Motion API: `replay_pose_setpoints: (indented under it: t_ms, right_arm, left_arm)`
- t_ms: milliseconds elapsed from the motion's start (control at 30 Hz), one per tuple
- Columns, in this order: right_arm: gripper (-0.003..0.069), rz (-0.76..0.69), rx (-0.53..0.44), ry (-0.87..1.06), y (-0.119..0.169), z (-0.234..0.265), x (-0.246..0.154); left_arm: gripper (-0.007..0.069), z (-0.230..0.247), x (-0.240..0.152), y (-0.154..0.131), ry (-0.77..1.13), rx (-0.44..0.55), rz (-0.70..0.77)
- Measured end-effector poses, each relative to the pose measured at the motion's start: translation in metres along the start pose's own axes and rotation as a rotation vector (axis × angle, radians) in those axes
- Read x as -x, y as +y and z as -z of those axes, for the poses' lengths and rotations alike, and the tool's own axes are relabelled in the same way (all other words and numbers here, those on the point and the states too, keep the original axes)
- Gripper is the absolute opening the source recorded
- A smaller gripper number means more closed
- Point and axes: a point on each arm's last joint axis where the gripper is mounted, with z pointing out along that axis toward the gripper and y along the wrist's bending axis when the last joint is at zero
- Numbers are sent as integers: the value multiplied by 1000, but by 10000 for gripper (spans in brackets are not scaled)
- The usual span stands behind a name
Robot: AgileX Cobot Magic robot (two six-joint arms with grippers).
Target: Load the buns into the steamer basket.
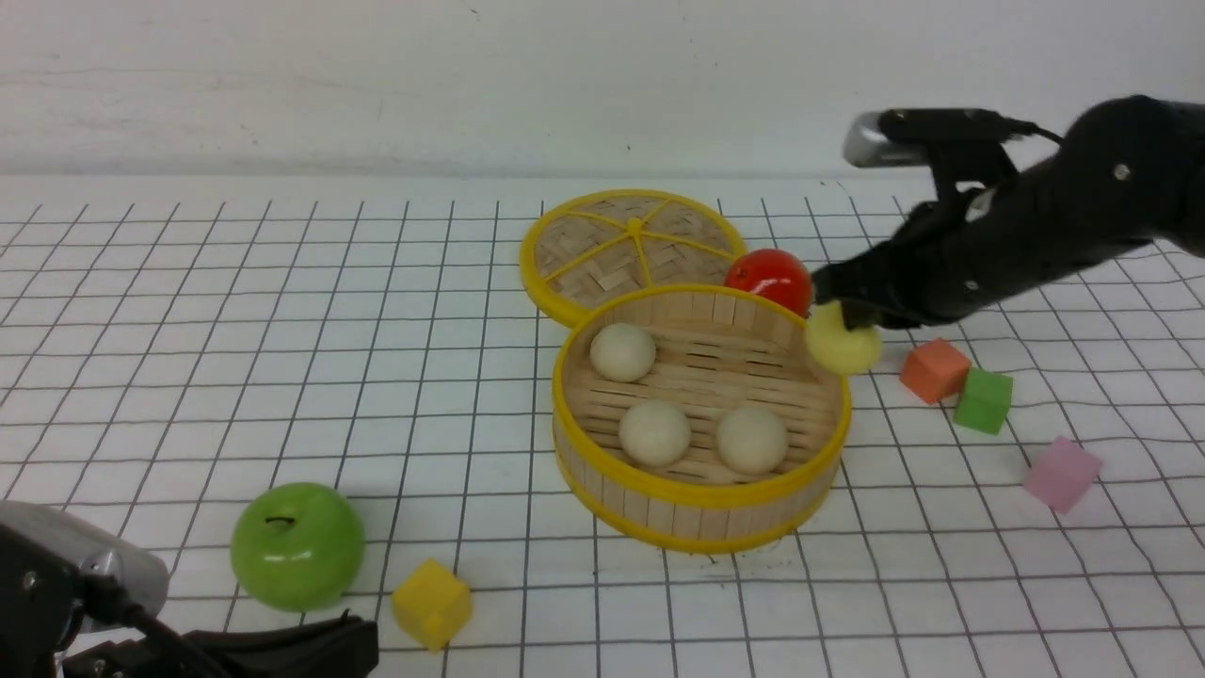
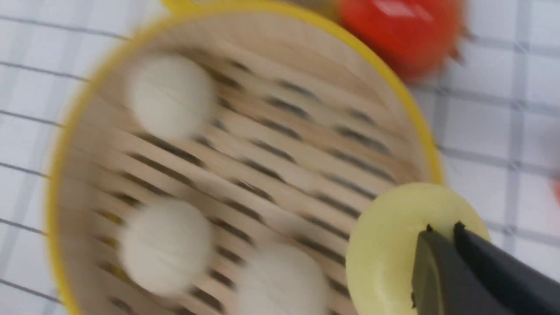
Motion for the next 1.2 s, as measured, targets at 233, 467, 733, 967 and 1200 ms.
replay_pose_setpoints:
  t_ms: [233,467,733,967,1200]
  right_arm:
    - [22,17,47,-11,15,-72,10]
    - [223,1,32,5,7,-117,2]
    - [542,20,84,89,21,-66,14]
    - [324,-7,46,120,33,35,7]
    - [-13,-77,-24,225,31,82,-61]
  left_arm:
    - [35,0,0,0,0,0,1]
    - [39,0,0,0,0,0,1]
    - [47,0,0,0,0,0,2]
    - [55,0,0,0,0,0,2]
    - [61,0,0,0,0,0,3]
